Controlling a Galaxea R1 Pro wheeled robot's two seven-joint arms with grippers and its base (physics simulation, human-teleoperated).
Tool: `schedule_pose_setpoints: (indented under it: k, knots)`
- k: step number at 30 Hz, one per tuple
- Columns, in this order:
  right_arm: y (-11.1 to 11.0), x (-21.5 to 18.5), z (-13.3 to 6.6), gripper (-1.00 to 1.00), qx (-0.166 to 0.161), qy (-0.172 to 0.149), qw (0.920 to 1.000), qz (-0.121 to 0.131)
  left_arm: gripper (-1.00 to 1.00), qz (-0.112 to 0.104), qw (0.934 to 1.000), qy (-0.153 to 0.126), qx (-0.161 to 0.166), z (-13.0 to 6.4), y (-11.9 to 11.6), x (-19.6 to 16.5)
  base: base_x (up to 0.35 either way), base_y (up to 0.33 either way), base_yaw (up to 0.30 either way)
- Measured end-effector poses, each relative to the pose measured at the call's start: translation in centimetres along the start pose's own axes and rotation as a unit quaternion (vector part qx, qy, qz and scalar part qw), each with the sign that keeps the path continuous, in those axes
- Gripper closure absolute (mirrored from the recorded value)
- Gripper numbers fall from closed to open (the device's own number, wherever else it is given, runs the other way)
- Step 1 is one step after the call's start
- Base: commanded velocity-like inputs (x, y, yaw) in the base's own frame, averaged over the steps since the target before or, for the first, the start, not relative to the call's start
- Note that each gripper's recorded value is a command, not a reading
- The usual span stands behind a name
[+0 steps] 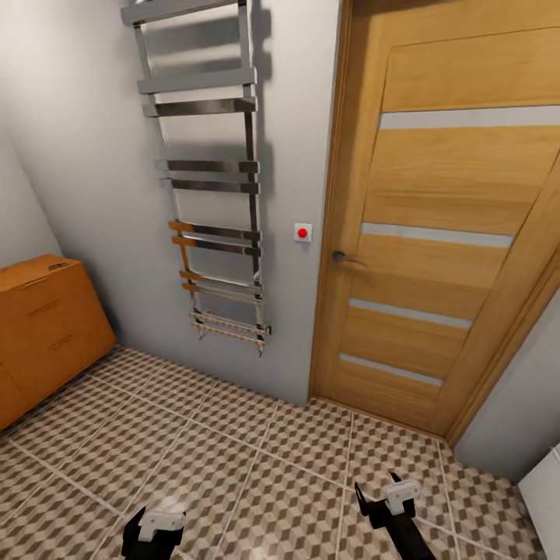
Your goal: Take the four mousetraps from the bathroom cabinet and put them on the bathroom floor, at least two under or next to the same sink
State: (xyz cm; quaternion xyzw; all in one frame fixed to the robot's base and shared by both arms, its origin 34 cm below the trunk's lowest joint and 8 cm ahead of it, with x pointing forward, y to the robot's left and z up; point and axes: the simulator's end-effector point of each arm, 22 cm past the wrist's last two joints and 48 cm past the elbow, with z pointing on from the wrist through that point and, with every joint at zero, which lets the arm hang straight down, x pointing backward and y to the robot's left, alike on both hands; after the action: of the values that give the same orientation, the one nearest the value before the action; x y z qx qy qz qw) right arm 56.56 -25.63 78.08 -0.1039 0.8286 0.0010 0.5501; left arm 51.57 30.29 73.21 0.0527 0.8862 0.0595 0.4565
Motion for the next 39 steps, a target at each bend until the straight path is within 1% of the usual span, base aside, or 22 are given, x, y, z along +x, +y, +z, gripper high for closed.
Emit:
schedule_pose_setpoints:
  k: [28,39]
  knots:
    - [0.00,0.00,0.00,-1.00,0.000,0.000,1.0000,0.000,-1.00,0.000,1.0000,0.000,0.000,-0.03,-0.01,0.06,0.001,0.000,0.253]
    - [0.00,-0.02,-0.02,-1.00,0.000,0.000,1.0000,0.000,-1.00,0.000,1.0000,0.000,0.000,-0.02,0.00,0.01,0.110,-0.070,0.253]
